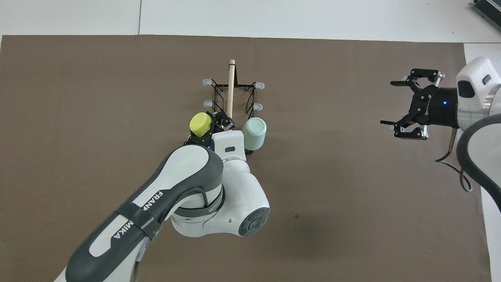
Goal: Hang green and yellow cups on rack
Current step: 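Release the yellow cup on the peg and withdraw the left gripper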
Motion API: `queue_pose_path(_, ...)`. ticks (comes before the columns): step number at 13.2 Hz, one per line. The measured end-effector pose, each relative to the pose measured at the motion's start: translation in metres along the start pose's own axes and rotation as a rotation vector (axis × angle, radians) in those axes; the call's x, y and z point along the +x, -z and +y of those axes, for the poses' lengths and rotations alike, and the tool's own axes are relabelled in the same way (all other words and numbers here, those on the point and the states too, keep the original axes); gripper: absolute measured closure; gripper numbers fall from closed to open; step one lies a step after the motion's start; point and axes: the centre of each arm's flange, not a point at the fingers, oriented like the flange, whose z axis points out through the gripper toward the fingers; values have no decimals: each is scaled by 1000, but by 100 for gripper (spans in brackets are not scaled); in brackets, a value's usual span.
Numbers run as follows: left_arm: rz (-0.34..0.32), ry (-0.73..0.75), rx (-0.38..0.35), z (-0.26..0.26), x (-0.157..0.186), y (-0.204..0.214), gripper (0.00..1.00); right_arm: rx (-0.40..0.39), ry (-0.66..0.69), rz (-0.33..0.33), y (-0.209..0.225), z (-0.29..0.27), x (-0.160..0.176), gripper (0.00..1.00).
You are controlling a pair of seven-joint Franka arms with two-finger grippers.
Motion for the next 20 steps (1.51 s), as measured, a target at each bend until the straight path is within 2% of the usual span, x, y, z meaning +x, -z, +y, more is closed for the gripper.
queue_pose_path(1, 0, 3, -1, 1, 0, 0, 29, -1, -8, -48, 4, 2, 1, 0)
queue_pose_path(3, -3, 21, -2, 3, 2, 2, 4, -17, -42, -153, 12, 6, 1, 0)
queue_pose_path(4, -8, 38, -3, 6, 6, 4, 0, -29, -72, -203, 15, 7, 1, 0)
queue_pose_path(7, -6, 66, -8, 13, 22, 9, 0, -76, -163, -329, 18, 8, 10, 0)
queue_pose_path(10, -28, -32, 19, 11, 36, 4, 0, -107, -279, -395, 12, 1, 30, 0)
queue_pose_path(13, -126, -193, 8, 16, 70, -4, 0, -160, -444, -470, 15, -13, 52, 0)
queue_pose_path(17, -265, -398, 15, 13, 130, -29, 0, -205, -667, -496, 40, -20, 70, 0)
queue_pose_path(20, -371, -524, -18, 4, 173, -42, 0, -211, -824, -527, 69, -19, 79, 0)
